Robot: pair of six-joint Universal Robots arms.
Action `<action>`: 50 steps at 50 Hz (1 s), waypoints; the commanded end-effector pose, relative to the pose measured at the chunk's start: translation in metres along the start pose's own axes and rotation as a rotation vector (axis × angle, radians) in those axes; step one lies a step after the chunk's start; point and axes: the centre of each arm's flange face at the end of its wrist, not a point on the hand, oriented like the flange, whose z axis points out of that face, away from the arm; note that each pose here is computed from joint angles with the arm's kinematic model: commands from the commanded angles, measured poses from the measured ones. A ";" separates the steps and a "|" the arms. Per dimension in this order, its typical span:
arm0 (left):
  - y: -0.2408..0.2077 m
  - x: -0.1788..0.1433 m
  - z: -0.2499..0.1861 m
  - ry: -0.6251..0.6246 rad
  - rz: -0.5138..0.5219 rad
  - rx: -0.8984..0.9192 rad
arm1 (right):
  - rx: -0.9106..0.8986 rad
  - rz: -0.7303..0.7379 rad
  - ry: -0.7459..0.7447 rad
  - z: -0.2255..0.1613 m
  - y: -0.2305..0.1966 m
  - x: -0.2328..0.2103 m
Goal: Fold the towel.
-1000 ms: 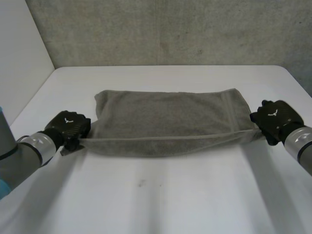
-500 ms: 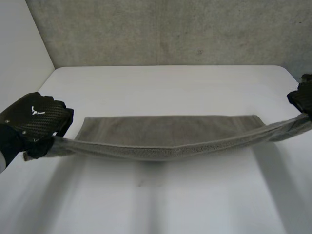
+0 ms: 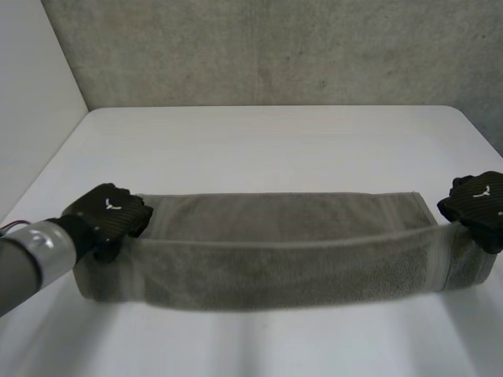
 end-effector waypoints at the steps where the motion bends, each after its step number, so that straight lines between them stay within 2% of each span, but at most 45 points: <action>1: 0.009 -0.002 0.050 -0.025 0.025 -0.048 | -0.012 0.013 0.026 0.039 0.007 0.002; 6: 0.013 -0.004 0.094 -0.045 0.049 -0.011 | -0.003 -0.003 0.055 0.078 0.009 -0.002; 10: 0.008 -0.004 0.112 -0.067 0.055 0.015 | 0.013 -0.023 0.083 0.097 0.008 -0.002; 12: 0.005 -0.011 0.127 -0.113 0.048 0.019 | 0.035 -0.041 0.118 0.113 0.004 -0.002; 17: 0.000 -0.018 0.144 -0.158 0.040 0.034 | 0.058 -0.059 0.157 0.133 0.001 -0.001; 28: -0.010 -0.020 0.158 -0.175 0.033 0.077 | 0.093 -0.090 0.248 0.160 -0.010 0.010; 37: -0.028 -0.011 0.150 -0.175 -0.004 0.120 | 0.123 -0.014 0.314 0.147 -0.025 0.027; 39: -0.036 -0.012 0.141 -0.179 -0.014 0.136 | 0.175 0.076 0.350 0.128 -0.038 0.041; 42: -0.038 -0.011 0.129 -0.181 -0.044 0.131 | 0.222 0.132 0.349 0.109 -0.048 0.045; 50: -0.037 0.000 0.090 -0.159 -0.137 0.129 | 0.235 0.149 0.278 0.070 -0.048 0.027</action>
